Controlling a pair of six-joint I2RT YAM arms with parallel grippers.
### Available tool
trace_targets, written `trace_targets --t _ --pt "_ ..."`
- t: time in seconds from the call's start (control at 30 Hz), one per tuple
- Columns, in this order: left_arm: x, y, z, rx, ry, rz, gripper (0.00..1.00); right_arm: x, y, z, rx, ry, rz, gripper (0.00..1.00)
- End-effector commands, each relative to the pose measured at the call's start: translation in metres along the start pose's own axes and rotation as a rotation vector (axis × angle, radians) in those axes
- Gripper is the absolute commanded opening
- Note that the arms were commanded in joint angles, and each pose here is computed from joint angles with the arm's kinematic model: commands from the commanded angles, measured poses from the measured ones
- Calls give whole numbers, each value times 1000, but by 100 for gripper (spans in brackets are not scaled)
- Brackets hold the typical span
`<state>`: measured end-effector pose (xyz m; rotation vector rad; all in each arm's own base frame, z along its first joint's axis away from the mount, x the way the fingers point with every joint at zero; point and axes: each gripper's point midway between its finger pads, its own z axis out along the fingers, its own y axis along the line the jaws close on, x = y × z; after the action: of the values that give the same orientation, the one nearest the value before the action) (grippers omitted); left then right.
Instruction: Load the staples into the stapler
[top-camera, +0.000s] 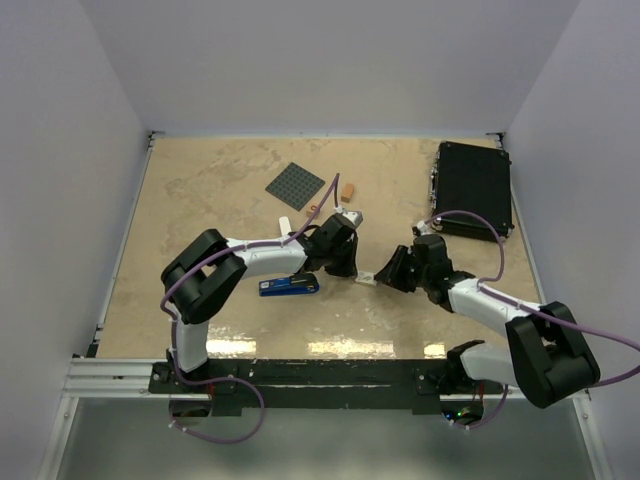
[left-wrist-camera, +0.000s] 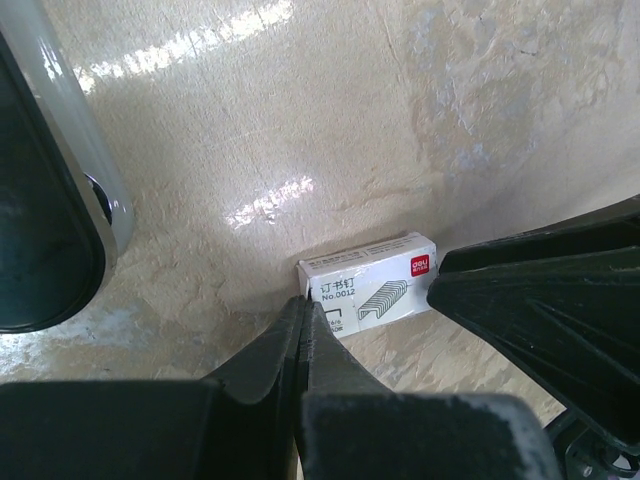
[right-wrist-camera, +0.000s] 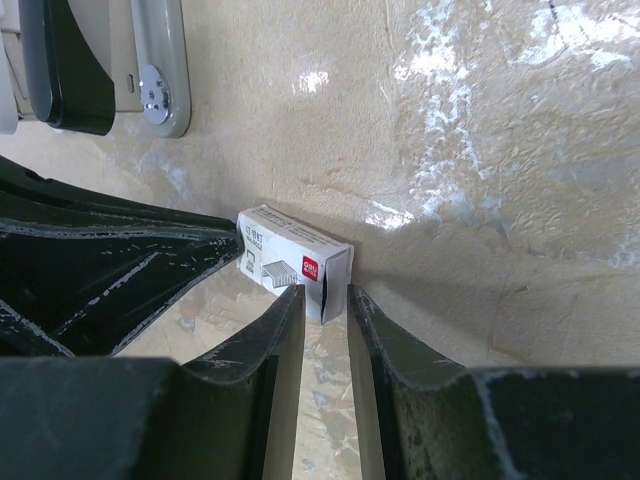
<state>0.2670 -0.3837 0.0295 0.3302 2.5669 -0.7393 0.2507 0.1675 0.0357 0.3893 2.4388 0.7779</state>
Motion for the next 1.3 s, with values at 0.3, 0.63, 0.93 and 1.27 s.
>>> trace_targets --t 0.3,0.63,0.93,1.27 --pt "-4 -7 -10 15 -22 -14 0 4 15 6 -107 15 -9 25" --pt "-4 -13 -11 40 -17 -12 0 3 21 7 -134 20 -19 22" --pt "-3 -14 -13 36 -18 -8 0 5 25 9 -160 34 -12 11" --pt "-5 7 -18 -46 -41 -13 0 6 10 6 -102 29 5 0"
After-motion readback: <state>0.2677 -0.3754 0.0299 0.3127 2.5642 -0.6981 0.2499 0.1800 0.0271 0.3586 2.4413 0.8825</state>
